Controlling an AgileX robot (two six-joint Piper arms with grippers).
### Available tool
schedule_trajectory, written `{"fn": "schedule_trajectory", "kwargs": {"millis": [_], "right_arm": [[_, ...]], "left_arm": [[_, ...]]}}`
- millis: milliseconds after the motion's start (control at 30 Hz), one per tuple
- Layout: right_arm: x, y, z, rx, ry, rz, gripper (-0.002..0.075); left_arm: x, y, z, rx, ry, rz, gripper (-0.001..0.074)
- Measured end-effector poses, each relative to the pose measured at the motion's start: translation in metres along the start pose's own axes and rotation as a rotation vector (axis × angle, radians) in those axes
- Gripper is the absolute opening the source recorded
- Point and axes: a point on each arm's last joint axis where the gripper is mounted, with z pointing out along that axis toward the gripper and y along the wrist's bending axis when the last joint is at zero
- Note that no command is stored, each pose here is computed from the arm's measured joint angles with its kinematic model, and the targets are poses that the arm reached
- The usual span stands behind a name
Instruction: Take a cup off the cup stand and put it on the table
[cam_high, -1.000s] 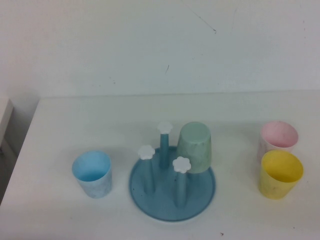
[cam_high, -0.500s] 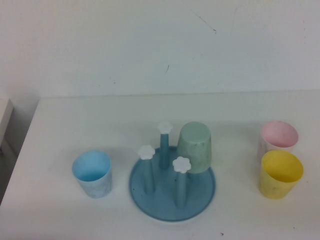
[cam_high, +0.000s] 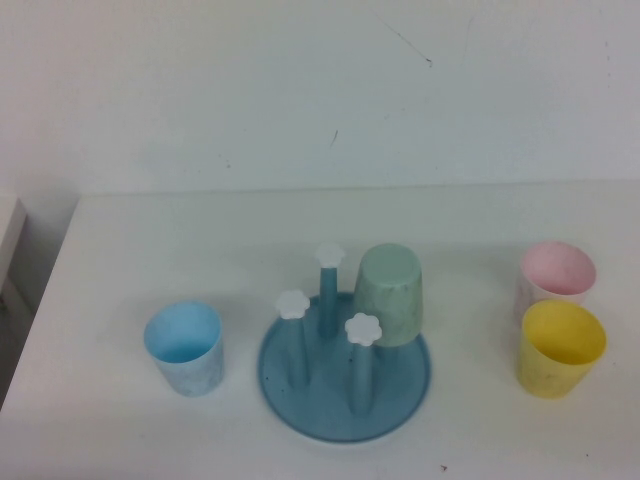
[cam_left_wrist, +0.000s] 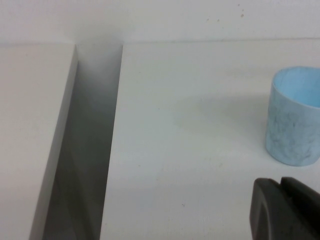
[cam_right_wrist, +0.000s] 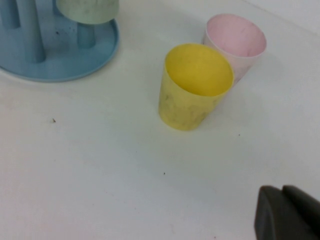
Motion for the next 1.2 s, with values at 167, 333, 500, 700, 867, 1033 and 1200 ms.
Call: {"fn": "schedule_trajectory", "kwargs": {"millis": [167, 333, 500, 700, 867, 1033, 1200], "right_arm": [[0.006, 0.002, 0.006, 0.004, 0.009, -0.029, -0.0001], [0.01, 0.004, 0.015, 0.04, -0.083, -0.03, -0.0002], [0.02, 0.003, 0.021, 0.123, -0.216, 0.025, -0.0002], [0.048, 0.004, 0.03, 0.219, -0.216, 0.123, -0.0002], [0.07, 0.008, 0.038, 0.267, -0.218, 0.193, -0.0002], [0.082, 0.012, 0.043, 0.284, -0.215, 0.207, -0.0002], [0.084, 0.013, 0.044, 0.279, -0.199, 0.215, -0.0002]], "left_arm": [[0.0, 0.0, 0.0, 0.0, 0.0, 0.0, -0.0002], [0.0, 0.0, 0.0, 0.0, 0.0, 0.0, -0.0002], [0.0, 0.0, 0.0, 0.0, 0.0, 0.0, -0.0002], [0.0, 0.0, 0.0, 0.0, 0.0, 0.001, -0.0002], [0.0, 0.0, 0.0, 0.0, 0.0, 0.001, -0.0002], [0.0, 0.0, 0.0, 0.0, 0.0, 0.001, -0.0002], [0.0, 0.0, 0.0, 0.0, 0.0, 0.001, -0.0002]]}}
